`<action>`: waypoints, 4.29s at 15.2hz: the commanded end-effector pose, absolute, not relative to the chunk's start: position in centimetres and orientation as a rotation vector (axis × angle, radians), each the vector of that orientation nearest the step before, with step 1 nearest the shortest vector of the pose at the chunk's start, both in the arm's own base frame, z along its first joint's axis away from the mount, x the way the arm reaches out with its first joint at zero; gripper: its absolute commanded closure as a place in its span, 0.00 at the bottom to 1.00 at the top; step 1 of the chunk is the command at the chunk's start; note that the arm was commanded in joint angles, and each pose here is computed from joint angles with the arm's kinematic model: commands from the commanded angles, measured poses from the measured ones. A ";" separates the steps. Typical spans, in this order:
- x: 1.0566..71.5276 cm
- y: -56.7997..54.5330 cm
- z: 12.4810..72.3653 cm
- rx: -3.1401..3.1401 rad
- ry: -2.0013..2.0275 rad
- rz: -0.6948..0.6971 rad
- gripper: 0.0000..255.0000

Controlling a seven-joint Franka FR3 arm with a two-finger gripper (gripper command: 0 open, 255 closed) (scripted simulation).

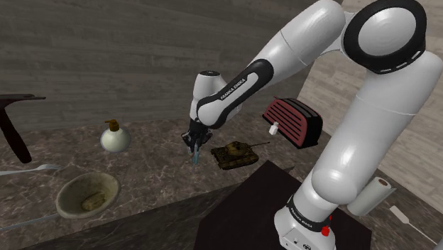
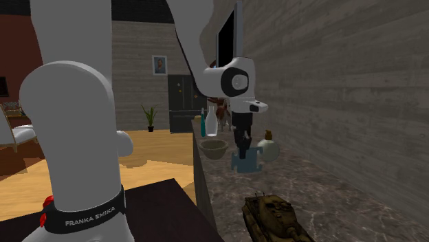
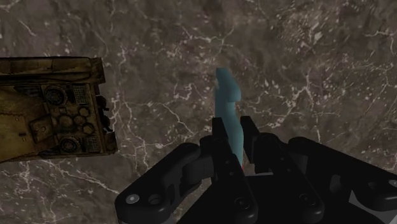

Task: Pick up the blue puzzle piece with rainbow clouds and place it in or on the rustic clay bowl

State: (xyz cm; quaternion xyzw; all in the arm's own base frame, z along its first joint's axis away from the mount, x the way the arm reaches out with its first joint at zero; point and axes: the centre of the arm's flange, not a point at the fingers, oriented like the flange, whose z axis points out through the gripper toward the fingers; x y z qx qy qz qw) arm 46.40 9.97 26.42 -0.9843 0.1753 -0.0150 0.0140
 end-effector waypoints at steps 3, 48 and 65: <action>46.4 10.0 28.5 -3.065 0.546 -0.046 1.00; 55.3 48.4 37.0 -3.065 0.546 -0.046 1.00; 55.3 48.4 28.1 -3.065 0.546 -0.046 1.00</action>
